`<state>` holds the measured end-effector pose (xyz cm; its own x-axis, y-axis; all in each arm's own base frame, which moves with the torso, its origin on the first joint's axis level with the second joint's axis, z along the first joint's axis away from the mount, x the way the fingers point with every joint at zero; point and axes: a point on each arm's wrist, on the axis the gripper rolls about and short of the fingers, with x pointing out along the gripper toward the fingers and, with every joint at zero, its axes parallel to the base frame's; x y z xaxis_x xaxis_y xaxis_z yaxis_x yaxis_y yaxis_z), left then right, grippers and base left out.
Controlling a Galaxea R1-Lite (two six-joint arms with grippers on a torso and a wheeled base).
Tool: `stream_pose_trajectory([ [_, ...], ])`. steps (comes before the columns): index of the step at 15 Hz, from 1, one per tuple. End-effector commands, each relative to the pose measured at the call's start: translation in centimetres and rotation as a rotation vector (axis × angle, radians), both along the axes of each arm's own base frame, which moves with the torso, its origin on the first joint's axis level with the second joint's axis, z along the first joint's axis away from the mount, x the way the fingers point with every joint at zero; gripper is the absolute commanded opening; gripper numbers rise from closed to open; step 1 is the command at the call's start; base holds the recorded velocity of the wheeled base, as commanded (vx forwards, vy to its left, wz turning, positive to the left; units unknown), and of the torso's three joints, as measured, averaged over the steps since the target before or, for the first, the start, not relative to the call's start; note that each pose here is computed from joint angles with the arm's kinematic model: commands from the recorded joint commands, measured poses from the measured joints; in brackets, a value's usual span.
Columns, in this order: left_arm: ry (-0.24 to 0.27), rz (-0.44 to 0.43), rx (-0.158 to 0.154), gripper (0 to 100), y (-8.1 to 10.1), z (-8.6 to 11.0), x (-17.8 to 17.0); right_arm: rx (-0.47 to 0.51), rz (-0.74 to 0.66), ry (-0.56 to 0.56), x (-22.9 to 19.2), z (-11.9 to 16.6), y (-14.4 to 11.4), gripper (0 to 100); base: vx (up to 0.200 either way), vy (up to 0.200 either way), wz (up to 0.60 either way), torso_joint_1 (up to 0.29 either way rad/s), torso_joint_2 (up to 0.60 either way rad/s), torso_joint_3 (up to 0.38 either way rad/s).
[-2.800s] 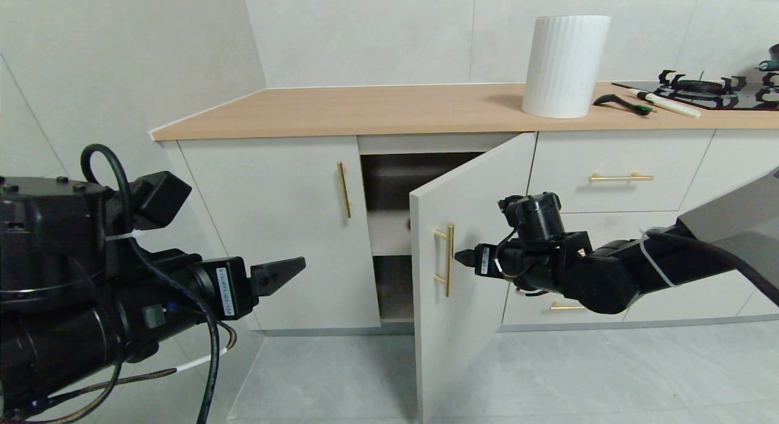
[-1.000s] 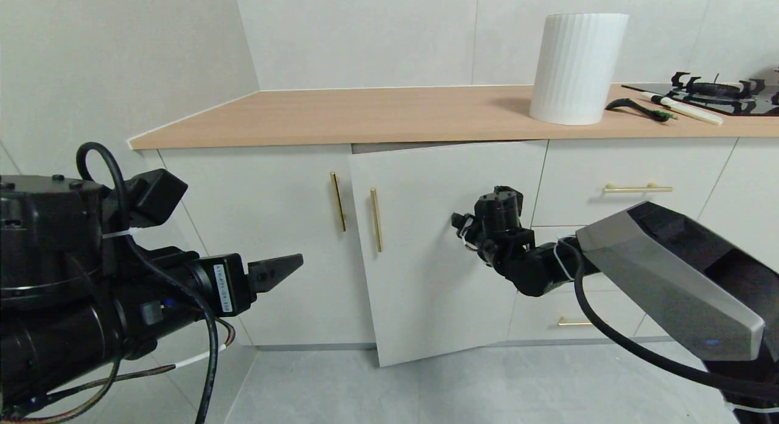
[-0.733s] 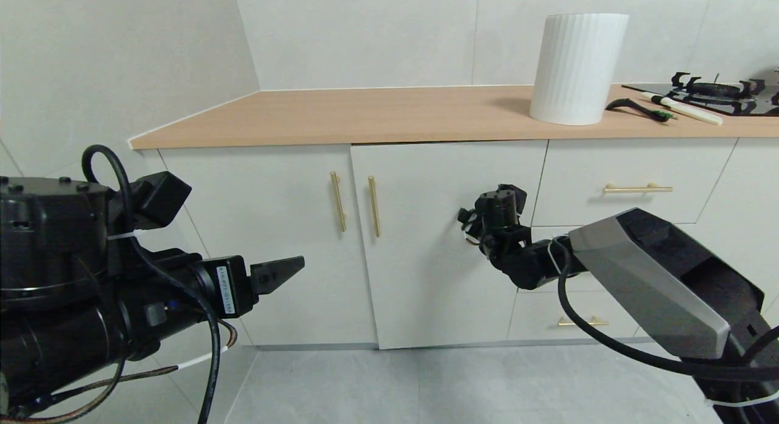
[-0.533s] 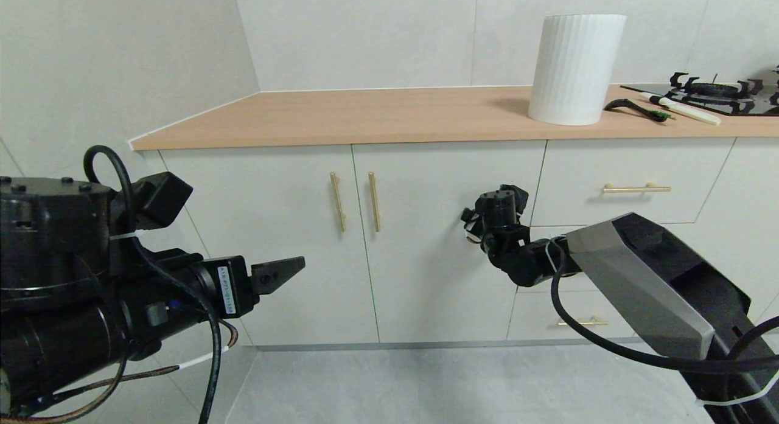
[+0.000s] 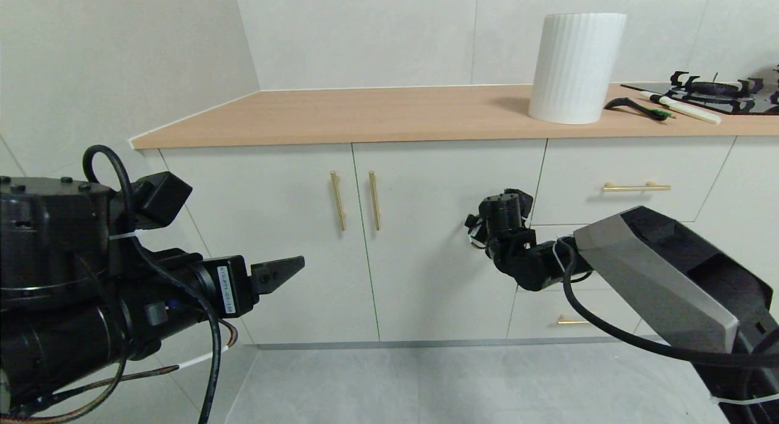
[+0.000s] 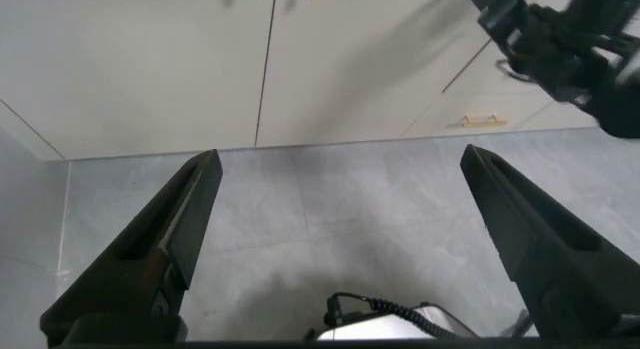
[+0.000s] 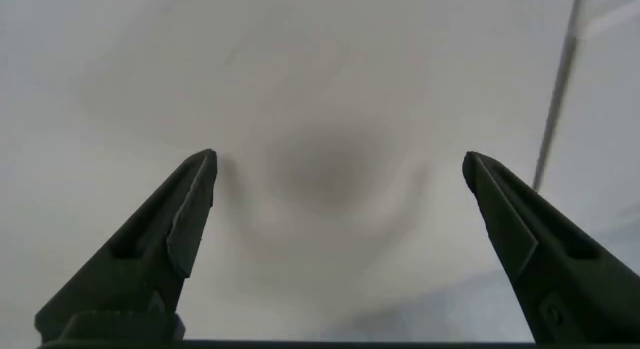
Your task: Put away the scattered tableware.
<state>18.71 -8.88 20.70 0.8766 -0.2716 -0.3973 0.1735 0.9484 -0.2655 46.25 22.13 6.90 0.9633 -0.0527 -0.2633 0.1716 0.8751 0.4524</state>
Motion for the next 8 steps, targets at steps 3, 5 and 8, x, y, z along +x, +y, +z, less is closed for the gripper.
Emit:
stream_pose_trajectory([
  [3,0.002,-0.001,0.002,100,0.0,-0.1,-0.1,0.023,0.198,-0.048,-10.1,10.2,0.8,100,0.0,0.0,0.0,0.0,0.0,0.0],
  [5,-0.012,0.0,0.005,100,0.2,0.2,-0.3,-0.011,0.215,-0.093,-14.0,13.7,-1.5,100,0.0,0.0,0.0,0.0,0.0,0.0],
  [8,-0.091,-0.011,0.003,100,1.2,1.5,-2.3,-0.029,0.2,-0.167,-20.2,17.7,-6.4,100,0.0,0.0,0.0,0.0,0.0,0.0],
])
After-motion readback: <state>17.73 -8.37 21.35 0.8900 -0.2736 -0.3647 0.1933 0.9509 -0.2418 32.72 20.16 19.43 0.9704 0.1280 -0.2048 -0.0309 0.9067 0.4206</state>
